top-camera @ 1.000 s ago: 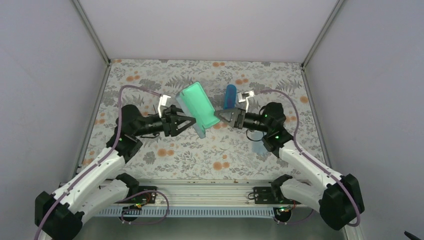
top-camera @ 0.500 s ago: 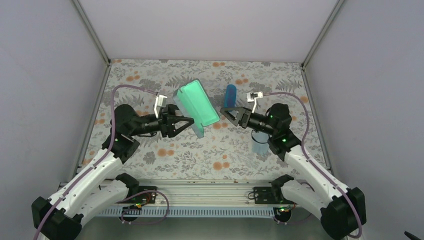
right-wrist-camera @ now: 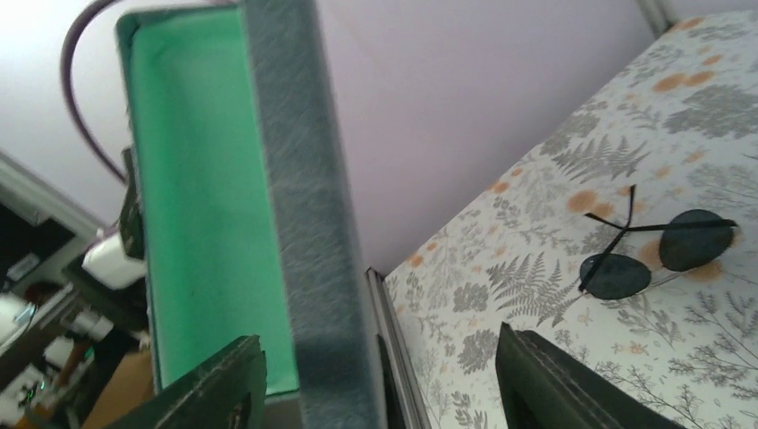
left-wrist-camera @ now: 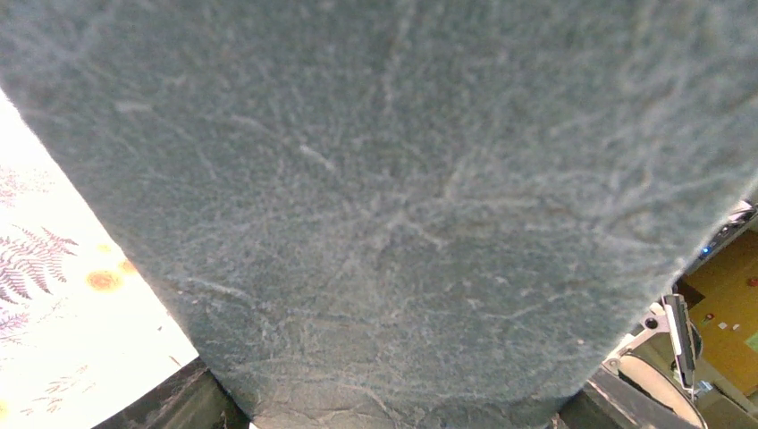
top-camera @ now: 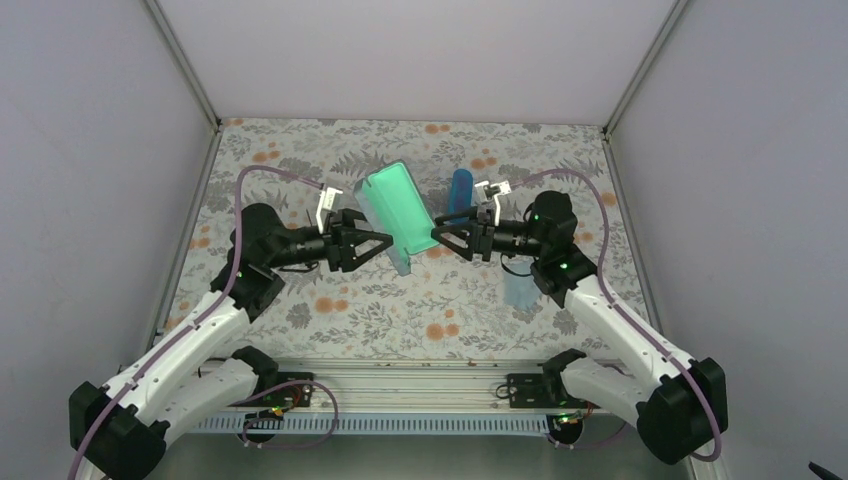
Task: Organize the sunglasses
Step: Place the sunglasses case at the center of the board.
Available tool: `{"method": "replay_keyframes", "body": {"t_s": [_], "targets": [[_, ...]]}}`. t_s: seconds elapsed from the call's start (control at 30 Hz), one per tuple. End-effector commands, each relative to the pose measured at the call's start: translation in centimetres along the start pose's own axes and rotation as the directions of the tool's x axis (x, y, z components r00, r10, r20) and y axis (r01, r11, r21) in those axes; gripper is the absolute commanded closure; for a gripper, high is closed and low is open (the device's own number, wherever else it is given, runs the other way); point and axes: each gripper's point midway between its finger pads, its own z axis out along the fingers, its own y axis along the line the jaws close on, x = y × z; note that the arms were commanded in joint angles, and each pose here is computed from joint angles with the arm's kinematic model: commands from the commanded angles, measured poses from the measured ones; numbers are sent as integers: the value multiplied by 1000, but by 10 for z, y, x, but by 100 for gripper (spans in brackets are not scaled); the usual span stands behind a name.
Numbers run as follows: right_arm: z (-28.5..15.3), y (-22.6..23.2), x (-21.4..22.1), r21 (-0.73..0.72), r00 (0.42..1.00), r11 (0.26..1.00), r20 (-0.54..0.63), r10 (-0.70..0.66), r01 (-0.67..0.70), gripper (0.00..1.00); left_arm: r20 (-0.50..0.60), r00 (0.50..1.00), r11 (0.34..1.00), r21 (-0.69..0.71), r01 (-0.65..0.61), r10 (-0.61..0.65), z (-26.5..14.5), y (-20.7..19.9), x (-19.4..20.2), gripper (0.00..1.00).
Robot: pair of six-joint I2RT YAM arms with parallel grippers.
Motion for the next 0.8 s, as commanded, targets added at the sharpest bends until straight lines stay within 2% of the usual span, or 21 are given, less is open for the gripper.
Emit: {"method": "replay_keyframes", "body": {"t_s": [0.0,0.07,0.23,0.33,0.4,0.47,0.57,0.63,0.77], "targets": [[2,32,10,-157,992,984,-70,-102,90,39,42,996,996,47,-75,73,0,-19,-19,59],[2,37,10,-174,991,980,-72,-110,97,48,45,997,997,36,-67,66,1,-15,-18,59],[2,39,9,-176,991,979,-75,-113,99,79,54,997,999,14,-50,49,1,-8,-18,59],[5,29,6,-131,992,987,-75,-102,91,93,56,998,999,-20,-31,32,2,-1,-18,55],[8,19,4,-79,993,993,-70,-96,91,96,72,997,995,-98,-9,16,1,13,-20,45],[10,6,3,-18,994,996,-70,-88,87,96,80,997,975,-222,33,-15,-5,33,-18,30],[12,-23,5,116,995,991,-78,-62,71,96,118,993,920,-387,61,-16,-19,57,-19,17],[11,-53,12,245,994,968,-104,-26,51,96,141,989,855,-509,101,-33,-35,77,-14,6],[4,-107,25,492,990,868,-143,3,68,96,171,985,701,-698,148,-37,-71,102,-4,0]]}}
